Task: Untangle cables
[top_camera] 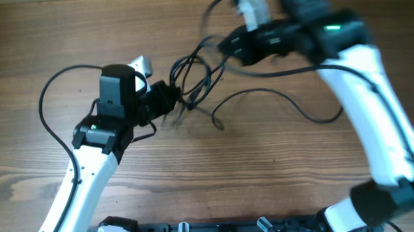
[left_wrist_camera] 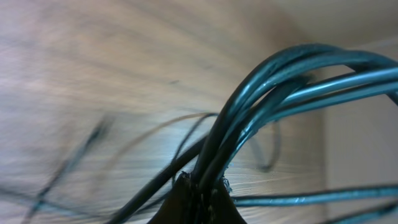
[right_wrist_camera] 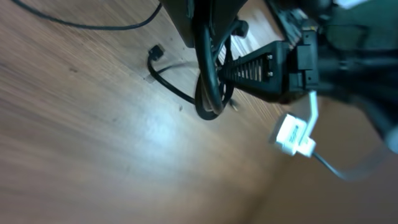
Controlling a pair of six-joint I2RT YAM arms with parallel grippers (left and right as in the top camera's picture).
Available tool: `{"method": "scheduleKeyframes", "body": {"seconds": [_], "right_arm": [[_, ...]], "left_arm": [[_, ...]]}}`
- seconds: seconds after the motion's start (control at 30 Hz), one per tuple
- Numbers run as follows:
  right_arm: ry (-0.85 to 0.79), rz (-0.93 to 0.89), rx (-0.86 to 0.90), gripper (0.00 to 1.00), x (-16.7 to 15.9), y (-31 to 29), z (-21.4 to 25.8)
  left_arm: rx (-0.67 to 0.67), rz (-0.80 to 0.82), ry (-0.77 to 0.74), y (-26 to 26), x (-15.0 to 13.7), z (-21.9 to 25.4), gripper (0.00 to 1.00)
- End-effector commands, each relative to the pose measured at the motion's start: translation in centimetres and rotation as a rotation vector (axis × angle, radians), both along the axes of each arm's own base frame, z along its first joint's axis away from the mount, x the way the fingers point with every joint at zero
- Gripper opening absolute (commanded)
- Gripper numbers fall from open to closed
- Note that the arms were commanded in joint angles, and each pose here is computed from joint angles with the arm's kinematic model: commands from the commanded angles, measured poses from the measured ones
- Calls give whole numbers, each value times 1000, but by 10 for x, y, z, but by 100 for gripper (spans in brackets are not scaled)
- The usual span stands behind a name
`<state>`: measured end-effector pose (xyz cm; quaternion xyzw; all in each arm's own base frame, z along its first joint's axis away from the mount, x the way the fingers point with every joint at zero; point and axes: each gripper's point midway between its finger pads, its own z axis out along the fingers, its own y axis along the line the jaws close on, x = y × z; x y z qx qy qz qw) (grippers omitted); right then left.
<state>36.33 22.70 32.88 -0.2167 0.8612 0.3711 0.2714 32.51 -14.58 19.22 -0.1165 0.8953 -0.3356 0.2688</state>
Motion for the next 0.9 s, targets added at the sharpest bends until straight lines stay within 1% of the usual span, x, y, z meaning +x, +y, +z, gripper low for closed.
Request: {"method": "scheduleKeyframes", "body": {"seconds": [0.0,0.03,0.13,0.2,0.27,0.33,0.37,0.4,0.43,0.47,0.53,0.6,0.7,0.73,0.87], "right_arm": [[-136,-185,235,4,-8,-83,109],[-122,-219,264,4,-6,-98,113],[-31,-423,323,4,12,-157,109],[-11,-488,324,4,22,-182,100],[-21,-459,296,4,25,-180,92],[-33,-362,246,5,19,-159,81],[-49,-313,225,8,16,-147,79],[-70,-260,202,12,12,-133,77],[-83,-227,179,19,10,-121,75],[-98,-193,152,27,8,-107,72],[-130,-127,80,52,3,-78,63],[-169,-29,17,65,-4,-47,53],[-198,107,-55,73,-11,-10,31],[-206,150,-77,74,-14,1,23],[-188,223,-188,75,-11,28,-16]], "left_arm": [[133,106,151,30,-9,-53,4],[146,133,175,35,-11,-57,4],[180,158,216,42,-16,-66,4],[190,161,228,43,-18,-68,4],[189,160,225,43,-18,-68,4],[186,160,215,42,-16,-67,4],[181,153,207,41,-14,-65,4],[174,138,195,39,-13,-64,4],[158,126,187,35,-12,-61,4],[144,94,167,30,-11,-58,4],[102,-31,95,13,-10,-47,4],[54,-162,25,-4,-12,-35,4],[18,-302,-30,-20,-22,-26,4],[9,-348,-39,-24,-28,-25,4],[14,-375,-21,-24,-35,-29,4]]}}
